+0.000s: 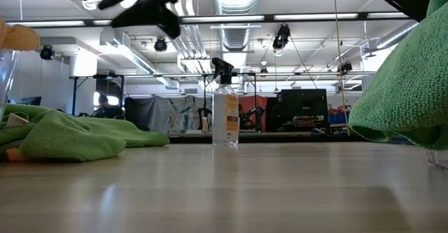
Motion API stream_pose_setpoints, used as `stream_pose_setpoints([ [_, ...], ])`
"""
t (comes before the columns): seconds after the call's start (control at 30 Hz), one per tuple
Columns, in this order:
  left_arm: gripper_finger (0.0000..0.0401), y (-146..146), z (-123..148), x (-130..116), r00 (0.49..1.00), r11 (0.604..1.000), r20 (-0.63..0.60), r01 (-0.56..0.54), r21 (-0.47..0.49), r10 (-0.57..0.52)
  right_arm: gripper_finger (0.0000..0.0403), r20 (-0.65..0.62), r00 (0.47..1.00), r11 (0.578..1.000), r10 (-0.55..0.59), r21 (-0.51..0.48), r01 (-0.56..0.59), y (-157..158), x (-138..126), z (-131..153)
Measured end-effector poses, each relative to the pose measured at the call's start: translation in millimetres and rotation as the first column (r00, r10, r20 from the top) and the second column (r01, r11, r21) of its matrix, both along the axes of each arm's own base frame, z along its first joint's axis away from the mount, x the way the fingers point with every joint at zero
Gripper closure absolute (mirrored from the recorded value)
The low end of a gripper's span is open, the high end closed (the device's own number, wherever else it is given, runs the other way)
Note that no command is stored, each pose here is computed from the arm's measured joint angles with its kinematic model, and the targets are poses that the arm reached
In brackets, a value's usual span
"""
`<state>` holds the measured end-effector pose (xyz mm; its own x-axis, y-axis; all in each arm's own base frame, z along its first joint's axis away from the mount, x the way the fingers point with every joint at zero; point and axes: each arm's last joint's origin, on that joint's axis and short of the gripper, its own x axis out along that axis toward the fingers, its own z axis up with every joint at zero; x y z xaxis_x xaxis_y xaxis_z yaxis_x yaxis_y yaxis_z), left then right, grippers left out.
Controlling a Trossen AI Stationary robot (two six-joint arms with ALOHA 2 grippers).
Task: Sort microfiber towel by color & place in baskets
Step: Put the green microfiber cloth into the right transparent bin
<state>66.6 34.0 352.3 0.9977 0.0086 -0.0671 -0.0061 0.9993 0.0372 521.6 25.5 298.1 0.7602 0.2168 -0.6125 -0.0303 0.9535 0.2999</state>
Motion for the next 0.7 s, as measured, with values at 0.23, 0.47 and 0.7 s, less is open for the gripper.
stream_pose_setpoints([
  [0.23, 0.0216, -3, 9, -4, 1.000, 0.987, 0.018, 0.004, 0.161, -0.007, 0.0255, 0.019, 0.983, 0.956, -0.181, -0.233, 0.180, -55, -20, 29],
  [0.47, 0.0216, 6, -9, -3, 0.956, 0.953, -0.167, -0.201, 0.226, 0.241, 0.0255, -0.010, 0.972, 0.943, -0.236, -0.246, 0.227, -88, -33, 38],
  [0.7, 0.0216, 13, -14, -2, 0.900, 0.913, -0.228, -0.309, 0.268, 0.371, 0.0255, -0.073, 0.963, 0.935, -0.258, -0.271, 0.230, -106, -50, 47],
])
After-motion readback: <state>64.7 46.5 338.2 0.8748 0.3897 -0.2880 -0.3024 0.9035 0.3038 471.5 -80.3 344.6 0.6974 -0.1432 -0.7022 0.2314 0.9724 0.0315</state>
